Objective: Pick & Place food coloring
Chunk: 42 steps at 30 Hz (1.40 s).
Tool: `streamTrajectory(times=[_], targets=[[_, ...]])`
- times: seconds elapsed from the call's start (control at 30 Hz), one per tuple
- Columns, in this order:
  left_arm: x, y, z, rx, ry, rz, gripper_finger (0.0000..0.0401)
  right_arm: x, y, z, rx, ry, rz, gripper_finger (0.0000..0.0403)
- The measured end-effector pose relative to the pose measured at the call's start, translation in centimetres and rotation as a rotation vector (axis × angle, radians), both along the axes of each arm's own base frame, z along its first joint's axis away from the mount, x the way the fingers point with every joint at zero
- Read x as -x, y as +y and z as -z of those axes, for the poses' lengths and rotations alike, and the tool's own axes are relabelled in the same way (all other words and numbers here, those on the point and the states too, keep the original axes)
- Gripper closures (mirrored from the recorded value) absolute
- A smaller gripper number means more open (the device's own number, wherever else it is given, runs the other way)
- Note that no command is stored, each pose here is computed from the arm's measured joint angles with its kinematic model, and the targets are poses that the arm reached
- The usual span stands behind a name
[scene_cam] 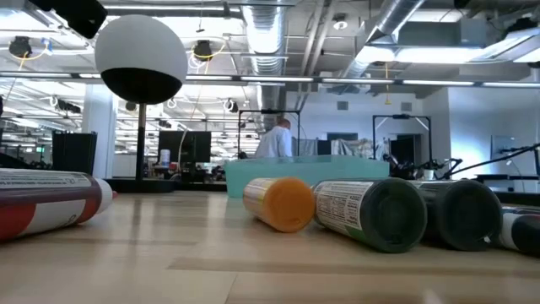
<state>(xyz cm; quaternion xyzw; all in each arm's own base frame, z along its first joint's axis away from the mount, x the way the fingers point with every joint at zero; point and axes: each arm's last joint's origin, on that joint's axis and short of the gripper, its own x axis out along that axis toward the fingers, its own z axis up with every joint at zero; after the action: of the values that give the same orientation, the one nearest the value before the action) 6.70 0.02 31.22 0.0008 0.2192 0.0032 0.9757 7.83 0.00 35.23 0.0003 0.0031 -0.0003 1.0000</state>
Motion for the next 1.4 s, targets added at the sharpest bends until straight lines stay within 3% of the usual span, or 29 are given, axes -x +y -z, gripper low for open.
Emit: streamTrajectory(times=[0.83,1.03,1.1,1.23,1.4], targets=[[-0.1,0.0,-0.2,-0.025,-0.028,0.009,0.0401,0.0,0.0,0.0,0.000,0.000,0.000,0.0403],[-0.2,0.0,-0.5,0.120,-0.052,-0.056,0.0401,0.0,0.0,0.0,0.000,0.000,0.001,0.0403],[-0.4,0.0,-0.8,0.161,-0.090,-0.071,0.0401,0.0,0.0,0.0,0.000,0.000,0.001,0.0403],[-0.7,0.0,-1.7,0.145,-0.184,-0.061,0.0401,0.0,0.0,-0.3,0.005,-0.031,0.007,0.0403],[-1.0,0.0,-2.4,0.103,-0.262,-0.041,0.0401,-0.2,0.0,-0.7,-0.085,-0.072,-0.001,0.0403]])
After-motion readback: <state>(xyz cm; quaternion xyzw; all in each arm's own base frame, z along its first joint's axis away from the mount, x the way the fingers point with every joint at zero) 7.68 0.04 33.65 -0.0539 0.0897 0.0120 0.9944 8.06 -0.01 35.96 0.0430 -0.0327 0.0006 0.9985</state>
